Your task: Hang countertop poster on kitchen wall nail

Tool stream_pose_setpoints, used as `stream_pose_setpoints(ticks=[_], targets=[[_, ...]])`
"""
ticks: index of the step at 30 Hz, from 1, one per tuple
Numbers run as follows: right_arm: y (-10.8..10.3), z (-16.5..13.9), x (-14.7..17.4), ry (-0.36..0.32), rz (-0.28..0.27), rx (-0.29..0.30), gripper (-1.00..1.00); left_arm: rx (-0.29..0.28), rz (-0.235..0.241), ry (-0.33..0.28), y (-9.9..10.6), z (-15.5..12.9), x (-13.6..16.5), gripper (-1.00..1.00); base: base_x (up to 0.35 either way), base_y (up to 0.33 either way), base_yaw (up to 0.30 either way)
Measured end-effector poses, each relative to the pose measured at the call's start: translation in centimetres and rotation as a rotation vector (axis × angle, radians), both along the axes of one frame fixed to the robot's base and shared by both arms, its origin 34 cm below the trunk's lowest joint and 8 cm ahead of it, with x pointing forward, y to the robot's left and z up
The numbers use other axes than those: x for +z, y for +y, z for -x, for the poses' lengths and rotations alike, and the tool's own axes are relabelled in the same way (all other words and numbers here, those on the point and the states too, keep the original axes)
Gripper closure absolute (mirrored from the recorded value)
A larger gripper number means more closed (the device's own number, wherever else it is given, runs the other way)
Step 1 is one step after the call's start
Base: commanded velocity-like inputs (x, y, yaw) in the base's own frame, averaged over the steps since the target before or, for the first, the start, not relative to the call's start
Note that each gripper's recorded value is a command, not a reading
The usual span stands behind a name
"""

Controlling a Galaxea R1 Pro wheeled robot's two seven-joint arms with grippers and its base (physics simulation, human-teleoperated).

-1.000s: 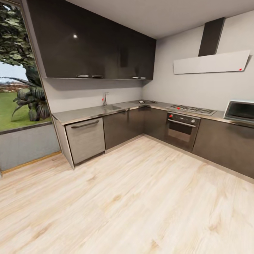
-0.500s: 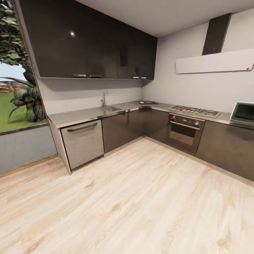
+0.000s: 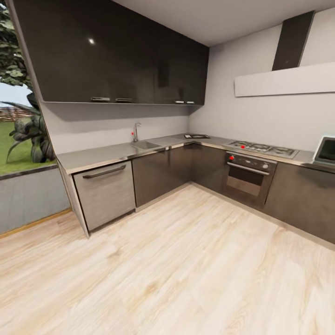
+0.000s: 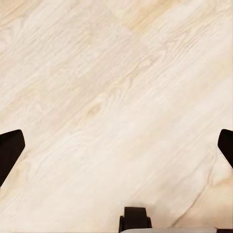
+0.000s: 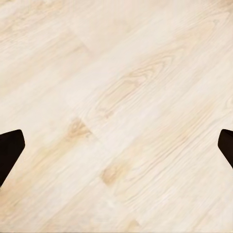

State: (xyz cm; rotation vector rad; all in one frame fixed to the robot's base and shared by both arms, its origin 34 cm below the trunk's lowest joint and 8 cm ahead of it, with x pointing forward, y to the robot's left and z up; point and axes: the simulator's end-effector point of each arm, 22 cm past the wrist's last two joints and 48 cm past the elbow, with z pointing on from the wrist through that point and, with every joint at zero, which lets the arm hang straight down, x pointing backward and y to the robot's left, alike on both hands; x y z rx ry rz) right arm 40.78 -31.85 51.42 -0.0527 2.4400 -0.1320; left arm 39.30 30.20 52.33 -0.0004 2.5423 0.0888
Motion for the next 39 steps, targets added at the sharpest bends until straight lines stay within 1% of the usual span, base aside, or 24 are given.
stream_pose_setpoints(ticks=[21, 26, 39], targets=[[0.00, -0.01, 0.01, -0.001, 0.000, 0.000, -1.00, 0.000, 0.000, 0.000, 0.00, 0.00, 0.00, -1.00, 0.310, 0.000, -0.013], [0.00, -0.01, 0.01, -0.001, 0.000, 0.000, -1.00, 0.000, 0.000, 0.000, -0.01, -0.01, 0.00, -1.00, 0.310, 0.000, -0.175], [0.00, -0.01, 0.02, -0.001, 0.000, 0.000, -1.00, 0.000, 0.000, 0.000, -0.01, -0.01, 0.00, -1.00, 0.310, 0.000, -0.248]])
